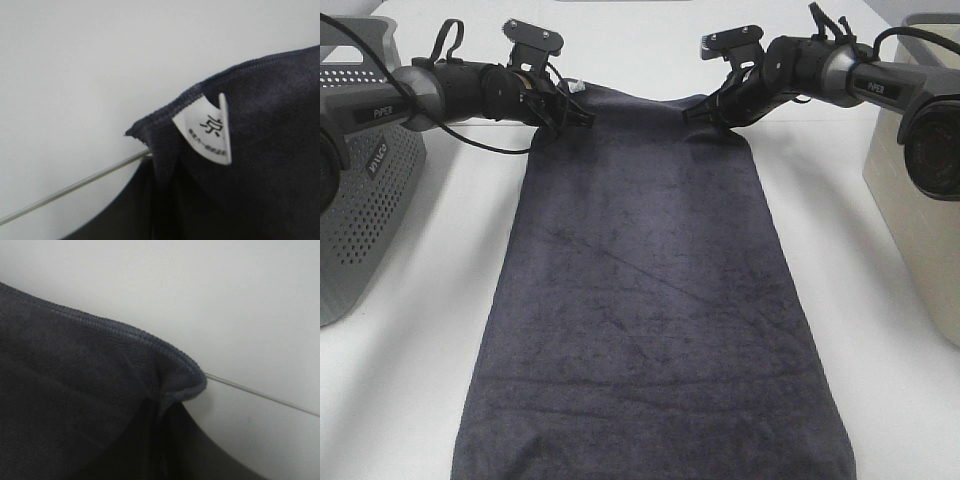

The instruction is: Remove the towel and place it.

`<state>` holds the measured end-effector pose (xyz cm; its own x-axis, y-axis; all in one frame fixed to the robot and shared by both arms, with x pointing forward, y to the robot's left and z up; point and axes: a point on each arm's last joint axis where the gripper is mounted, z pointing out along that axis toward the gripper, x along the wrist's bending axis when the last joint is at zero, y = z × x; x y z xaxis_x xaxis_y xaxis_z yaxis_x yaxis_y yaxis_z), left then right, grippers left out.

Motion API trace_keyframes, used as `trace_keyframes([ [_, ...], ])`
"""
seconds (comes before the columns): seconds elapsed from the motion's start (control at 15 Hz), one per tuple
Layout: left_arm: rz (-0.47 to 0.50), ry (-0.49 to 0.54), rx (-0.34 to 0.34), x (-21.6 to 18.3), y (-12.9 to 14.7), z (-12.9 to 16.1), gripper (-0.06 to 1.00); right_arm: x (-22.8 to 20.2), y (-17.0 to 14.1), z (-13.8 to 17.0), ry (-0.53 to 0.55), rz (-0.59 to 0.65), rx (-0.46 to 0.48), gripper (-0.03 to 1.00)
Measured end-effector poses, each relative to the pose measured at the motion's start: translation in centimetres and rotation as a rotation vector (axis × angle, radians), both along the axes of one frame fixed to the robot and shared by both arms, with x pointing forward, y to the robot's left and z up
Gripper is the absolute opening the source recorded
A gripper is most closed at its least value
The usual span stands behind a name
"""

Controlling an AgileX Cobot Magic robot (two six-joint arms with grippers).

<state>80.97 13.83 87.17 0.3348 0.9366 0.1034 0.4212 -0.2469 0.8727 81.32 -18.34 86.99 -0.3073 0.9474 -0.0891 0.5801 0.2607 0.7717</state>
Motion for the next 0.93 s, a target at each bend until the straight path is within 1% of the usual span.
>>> trace_keyframes([
  [0.07, 0.001, -0.005, -0.002, 0.0, 0.0, 0.0, 0.25, 0.0, 0.0, 0.0, -0.003, 0.001, -0.001, 0.19],
  [0.2, 0.002, -0.009, -0.003, 0.1, 0.0, -0.5, 0.50, 0.2, 0.0, 0.2, -0.031, -0.002, 0.003, 0.50],
  [0.27, 0.002, -0.001, -0.001, 0.0, 0.0, -1.0, 0.60, 0.2, 0.0, 0.3, -0.043, 0.000, -0.004, 0.63],
  [0.33, 0.002, 0.008, 0.002, 0.0, 0.0, -1.6, 0.67, 0.3, -0.1, 0.3, -0.053, 0.006, -0.021, 0.71],
  [0.4, 0.002, 0.012, 0.003, 0.0, 0.0, -1.8, 0.69, 0.3, -0.1, 0.3, -0.058, 0.015, -0.045, 0.75],
  [0.47, 0.002, 0.007, 0.002, 0.0, 0.0, -1.8, 0.70, 0.3, -0.2, 0.3, -0.061, 0.021, -0.060, 0.76],
  [0.6, -0.001, -0.010, 0.006, 0.1, 0.0, -1.5, 0.71, 0.3, -0.2, 0.3, -0.061, 0.027, -0.078, 0.77],
  [0.73, -0.005, -0.024, 0.012, 0.1, 0.0, -0.6, 0.71, 0.1, -0.3, 1.6, -0.046, 0.033, -0.091, 0.77],
  [0.87, -0.008, -0.033, 0.014, 0.1, 0.0, 1.6, 0.71, -0.3, -0.4, 4.3, -0.028, 0.036, -0.102, 0.77],
  [0.93, -0.011, -0.022, 0.017, -0.3, 0.1, 4.7, 0.71, -1.2, -0.6, 7.4, 0.018, 0.038, -0.110, 0.77],
])
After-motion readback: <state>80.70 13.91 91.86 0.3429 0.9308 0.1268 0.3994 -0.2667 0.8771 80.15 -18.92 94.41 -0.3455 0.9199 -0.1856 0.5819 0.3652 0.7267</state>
